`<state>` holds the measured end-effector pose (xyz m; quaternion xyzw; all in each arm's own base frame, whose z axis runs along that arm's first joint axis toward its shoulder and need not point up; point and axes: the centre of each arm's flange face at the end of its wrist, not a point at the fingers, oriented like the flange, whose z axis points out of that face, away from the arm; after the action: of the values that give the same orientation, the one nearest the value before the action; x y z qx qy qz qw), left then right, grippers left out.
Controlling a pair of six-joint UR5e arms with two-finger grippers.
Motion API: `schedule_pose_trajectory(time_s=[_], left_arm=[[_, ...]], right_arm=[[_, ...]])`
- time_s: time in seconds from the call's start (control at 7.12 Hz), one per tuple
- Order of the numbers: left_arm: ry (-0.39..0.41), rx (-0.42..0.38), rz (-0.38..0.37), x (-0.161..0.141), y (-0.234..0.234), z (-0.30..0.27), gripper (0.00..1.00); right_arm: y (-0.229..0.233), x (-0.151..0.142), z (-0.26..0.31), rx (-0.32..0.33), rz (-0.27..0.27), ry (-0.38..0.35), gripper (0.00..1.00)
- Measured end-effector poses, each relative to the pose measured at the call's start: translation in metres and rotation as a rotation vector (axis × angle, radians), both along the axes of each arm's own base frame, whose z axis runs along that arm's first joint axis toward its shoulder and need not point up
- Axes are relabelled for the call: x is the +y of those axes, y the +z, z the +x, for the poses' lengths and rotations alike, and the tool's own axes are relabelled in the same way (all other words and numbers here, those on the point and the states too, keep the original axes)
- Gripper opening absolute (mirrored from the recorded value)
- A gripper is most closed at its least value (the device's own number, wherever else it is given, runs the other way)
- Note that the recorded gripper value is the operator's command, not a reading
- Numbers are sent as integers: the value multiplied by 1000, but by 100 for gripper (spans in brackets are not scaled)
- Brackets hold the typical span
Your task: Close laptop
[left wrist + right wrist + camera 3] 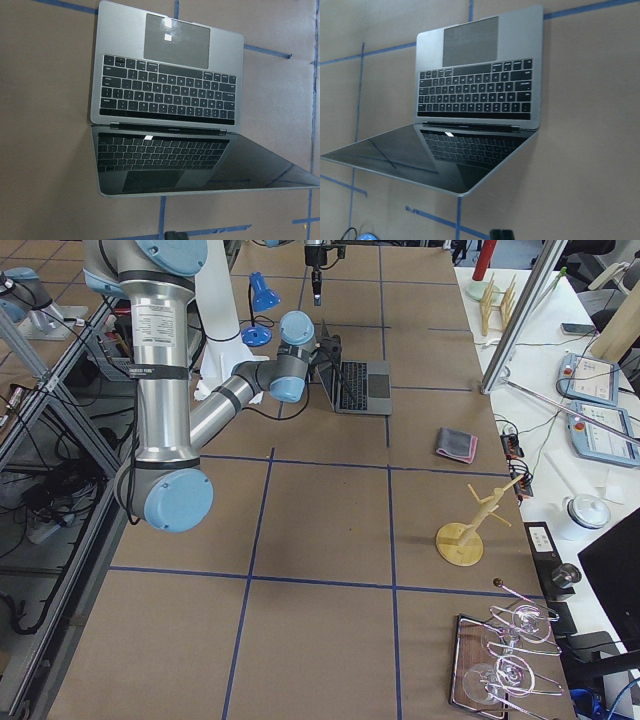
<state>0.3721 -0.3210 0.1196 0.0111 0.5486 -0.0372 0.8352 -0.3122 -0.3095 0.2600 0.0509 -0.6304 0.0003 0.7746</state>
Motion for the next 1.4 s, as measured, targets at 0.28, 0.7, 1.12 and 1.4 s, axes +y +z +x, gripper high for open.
schedule_pose_trajectory(time_s=[0.28,0.7,1.12,1.4], left_arm=[[30,-11,7,16,2,20,0],[27,-50,10,15,6,50,0],[28,-77,-1,9,12,66,0],[32,-96,-10,6,18,77,0]], right_arm=[[-20,49,-66,-24,26,63,0],[-16,82,-114,46,66,154,0],[-30,72,-126,107,78,217,0],[-28,63,-127,138,80,244,0]])
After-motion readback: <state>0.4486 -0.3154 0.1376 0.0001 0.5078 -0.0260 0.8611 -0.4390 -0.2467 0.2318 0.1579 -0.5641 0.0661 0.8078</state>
